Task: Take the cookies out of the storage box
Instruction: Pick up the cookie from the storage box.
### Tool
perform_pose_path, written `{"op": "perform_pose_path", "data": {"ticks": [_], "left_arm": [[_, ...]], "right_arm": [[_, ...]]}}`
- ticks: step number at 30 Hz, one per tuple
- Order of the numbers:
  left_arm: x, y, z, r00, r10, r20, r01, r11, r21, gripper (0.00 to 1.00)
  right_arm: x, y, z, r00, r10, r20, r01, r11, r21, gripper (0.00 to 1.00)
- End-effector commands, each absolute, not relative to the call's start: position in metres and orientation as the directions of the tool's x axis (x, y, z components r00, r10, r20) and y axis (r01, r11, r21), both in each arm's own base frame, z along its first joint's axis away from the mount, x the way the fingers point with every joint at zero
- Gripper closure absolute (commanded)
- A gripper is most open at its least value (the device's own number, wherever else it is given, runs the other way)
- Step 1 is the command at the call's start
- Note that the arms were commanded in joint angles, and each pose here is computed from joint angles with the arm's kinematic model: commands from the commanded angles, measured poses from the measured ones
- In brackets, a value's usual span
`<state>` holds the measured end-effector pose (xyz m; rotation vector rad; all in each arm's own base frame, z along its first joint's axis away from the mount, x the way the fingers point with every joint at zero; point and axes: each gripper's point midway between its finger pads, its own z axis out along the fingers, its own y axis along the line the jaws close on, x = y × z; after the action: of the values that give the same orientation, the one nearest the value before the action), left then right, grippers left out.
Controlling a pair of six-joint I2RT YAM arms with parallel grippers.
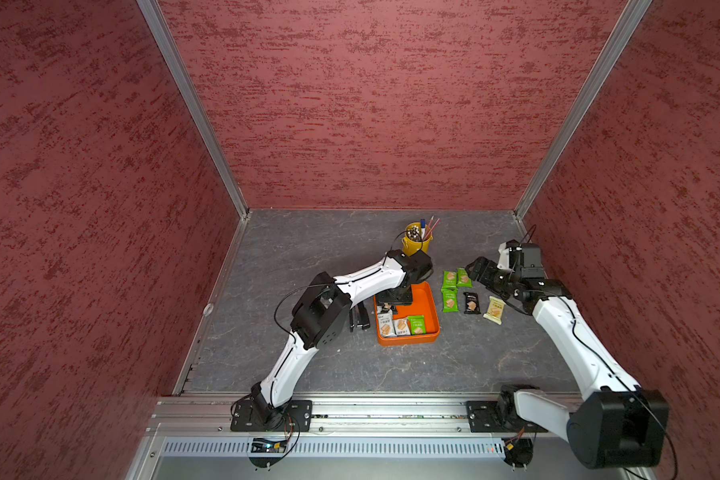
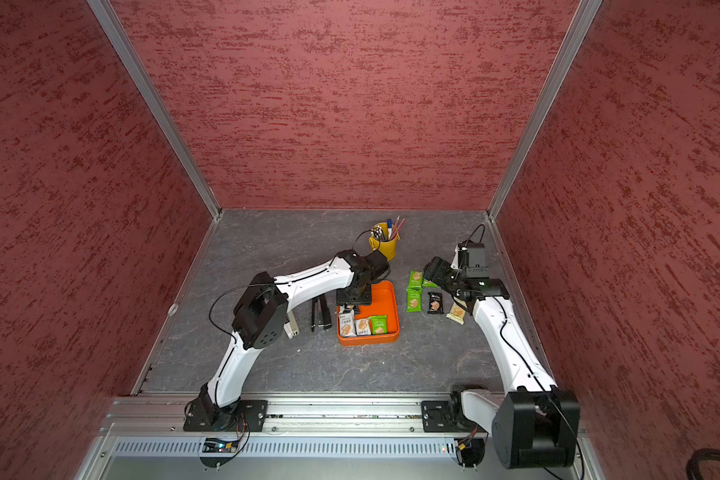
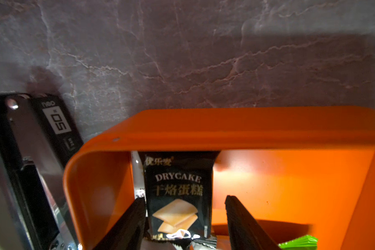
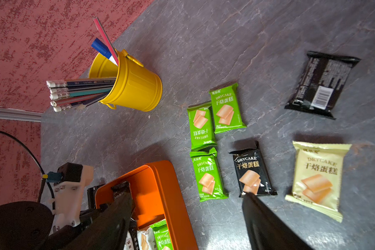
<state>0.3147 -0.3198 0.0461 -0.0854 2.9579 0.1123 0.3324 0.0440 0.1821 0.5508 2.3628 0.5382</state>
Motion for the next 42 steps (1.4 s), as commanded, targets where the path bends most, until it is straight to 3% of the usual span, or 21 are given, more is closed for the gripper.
{"op": "perform_pose_path", "data": {"ticks": [1, 8, 15, 33, 42], "left_arm": [[0.310, -0.318, 0.030, -0.986, -0.038, -0.160, -0.054, 0.994, 0.097, 0.37], [0.306, -0.316, 0.026, -0.987, -0.034, -0.157, -0.052, 0.992, 0.111, 0.41], [0.305, -0.318, 0.031, -0.984, -0.027, -0.173, -0.046, 0.993, 0.104, 0.59], [0.295, -0.334, 0.095, -0.958, -0.062, -0.279, -0.057, 0.998, -0.024, 0.60], [0.314, -0.321, 0.127, -0.936, -0.077, -0.343, -0.054, 0.996, -0.078, 0.60]], "right_arm": [[0.331, 0.041, 0.196, -0.691, 0.498, -0.524, 0.229, 0.839, 0.494, 0.15], [0.325, 0.039, 0.196, -0.692, 0.489, -0.531, 0.229, 0.846, 0.481, 0.15], [0.319, 0.038, 0.198, -0.694, 0.482, -0.534, 0.229, 0.852, 0.471, 0.15], [0.308, 0.055, 0.187, -0.745, 0.482, -0.461, 0.204, 0.823, 0.531, 0.15], [0.306, 0.066, 0.179, -0.762, 0.502, -0.409, 0.199, 0.783, 0.589, 0.18]]}}
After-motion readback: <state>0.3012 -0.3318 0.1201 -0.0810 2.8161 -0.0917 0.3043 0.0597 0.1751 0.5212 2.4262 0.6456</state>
